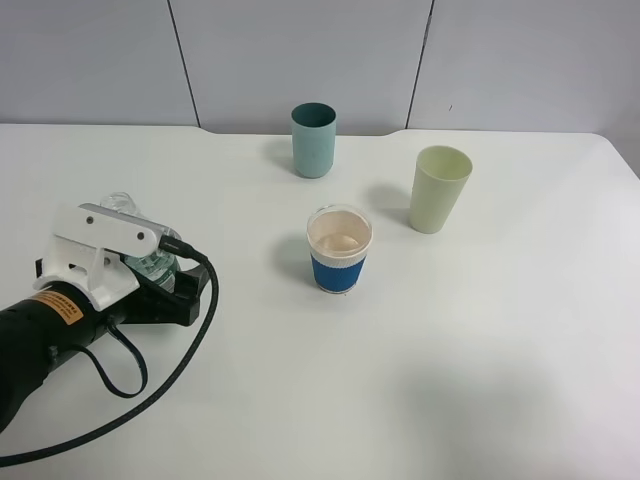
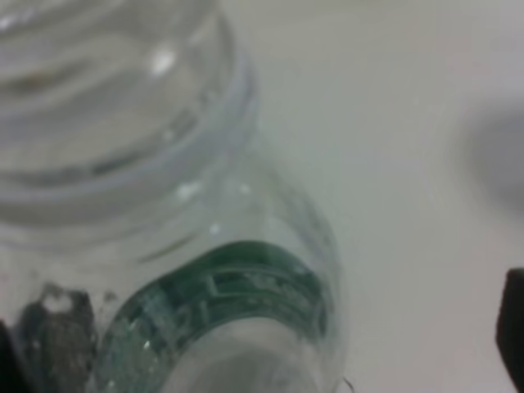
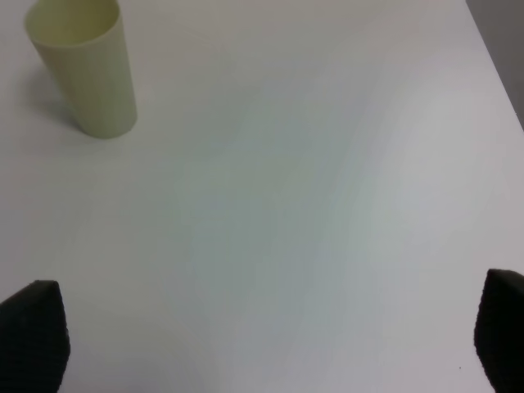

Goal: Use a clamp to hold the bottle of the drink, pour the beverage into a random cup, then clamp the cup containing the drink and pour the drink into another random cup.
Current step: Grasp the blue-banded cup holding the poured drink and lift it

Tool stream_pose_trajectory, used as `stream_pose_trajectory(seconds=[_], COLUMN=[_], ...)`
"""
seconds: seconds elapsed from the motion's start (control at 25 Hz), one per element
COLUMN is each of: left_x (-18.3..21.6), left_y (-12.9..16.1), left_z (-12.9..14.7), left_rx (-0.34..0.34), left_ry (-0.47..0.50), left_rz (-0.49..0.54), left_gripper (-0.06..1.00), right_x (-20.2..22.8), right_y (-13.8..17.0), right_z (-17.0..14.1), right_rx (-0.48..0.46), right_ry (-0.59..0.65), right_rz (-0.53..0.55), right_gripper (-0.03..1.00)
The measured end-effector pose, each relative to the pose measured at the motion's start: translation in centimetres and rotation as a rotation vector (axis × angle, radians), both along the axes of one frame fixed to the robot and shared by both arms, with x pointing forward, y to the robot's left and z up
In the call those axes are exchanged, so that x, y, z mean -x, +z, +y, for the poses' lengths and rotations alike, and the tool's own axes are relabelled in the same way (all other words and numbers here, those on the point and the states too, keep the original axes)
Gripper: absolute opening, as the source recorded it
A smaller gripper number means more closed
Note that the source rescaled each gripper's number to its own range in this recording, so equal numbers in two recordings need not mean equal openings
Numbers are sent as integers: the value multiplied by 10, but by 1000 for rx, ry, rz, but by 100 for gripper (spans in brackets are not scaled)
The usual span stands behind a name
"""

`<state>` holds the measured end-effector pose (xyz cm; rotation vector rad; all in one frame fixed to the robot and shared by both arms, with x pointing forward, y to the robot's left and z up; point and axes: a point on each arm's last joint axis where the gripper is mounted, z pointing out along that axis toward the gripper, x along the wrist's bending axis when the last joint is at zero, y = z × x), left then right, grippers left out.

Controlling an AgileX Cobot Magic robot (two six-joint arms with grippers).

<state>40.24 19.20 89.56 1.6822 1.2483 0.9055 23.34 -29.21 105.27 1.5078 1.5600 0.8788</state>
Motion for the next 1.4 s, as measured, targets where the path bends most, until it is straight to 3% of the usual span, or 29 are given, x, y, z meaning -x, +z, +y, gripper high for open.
stream_pose_trajectory(seconds=[0.72, 1.16, 1.4], left_x=[23, 36, 42], left_y=[20, 24, 33], left_z=[12, 42, 49], left_rx=[-49, -92, -69], left_ry=[-128, 6, 20], left_rz=[57, 58, 22], left_gripper=[100, 100, 100], right_x=[0, 0, 0], right_y=[0, 0, 0], right_z=[0, 0, 0], right_rx=[0, 0, 0], right_ry=[0, 0, 0], right_rz=[0, 0, 0], right_gripper=[100, 100, 100])
